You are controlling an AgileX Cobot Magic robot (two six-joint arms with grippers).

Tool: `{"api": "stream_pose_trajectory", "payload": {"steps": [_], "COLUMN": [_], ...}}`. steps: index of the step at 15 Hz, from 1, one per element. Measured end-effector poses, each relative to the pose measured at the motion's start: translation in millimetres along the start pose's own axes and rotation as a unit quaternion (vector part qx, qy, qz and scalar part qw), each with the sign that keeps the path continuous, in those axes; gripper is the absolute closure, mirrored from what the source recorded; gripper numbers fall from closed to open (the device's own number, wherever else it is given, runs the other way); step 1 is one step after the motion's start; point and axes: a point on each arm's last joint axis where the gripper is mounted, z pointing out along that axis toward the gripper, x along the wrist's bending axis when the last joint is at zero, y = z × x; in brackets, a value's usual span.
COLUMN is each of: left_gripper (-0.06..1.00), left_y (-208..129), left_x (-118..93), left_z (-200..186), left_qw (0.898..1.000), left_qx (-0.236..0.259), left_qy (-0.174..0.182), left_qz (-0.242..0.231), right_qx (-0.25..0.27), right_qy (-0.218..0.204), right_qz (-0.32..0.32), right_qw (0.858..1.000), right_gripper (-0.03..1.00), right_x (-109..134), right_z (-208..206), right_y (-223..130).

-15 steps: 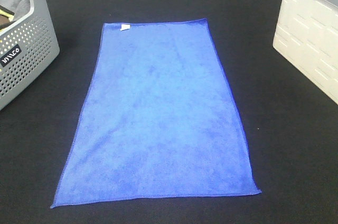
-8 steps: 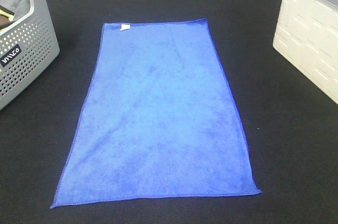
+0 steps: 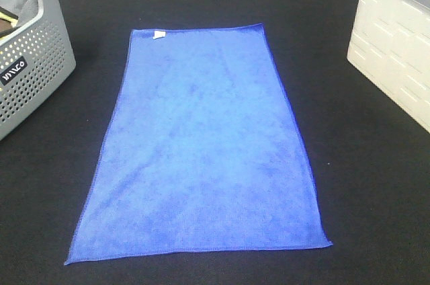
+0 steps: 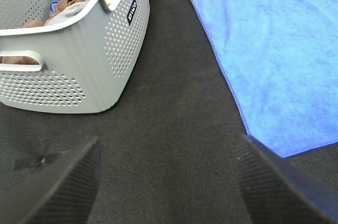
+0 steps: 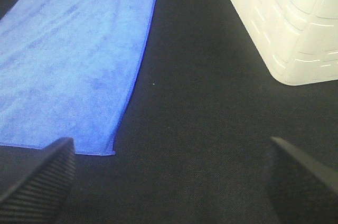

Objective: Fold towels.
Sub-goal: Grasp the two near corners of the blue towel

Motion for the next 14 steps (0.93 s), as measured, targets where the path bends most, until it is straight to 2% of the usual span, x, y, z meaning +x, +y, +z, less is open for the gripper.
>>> {"api": "stream_pose_trajectory", "payload": {"steps": [14], "left_gripper": [0.26], "left_y": [0.2], "left_x": [-1.1], "left_z": [0.0], "left_qw": [1.0], "left_qx": [-0.001], "left_qy": [-0.006], "left_qz": [-0.003], "right_qx": [0.0], "right_qy": [0.0], "right_qz": [0.0], "right_qw": [1.0], "right_gripper": [0.07], "right_x": [0.0], "right_z": [0.0], "right_y": [0.0]}}
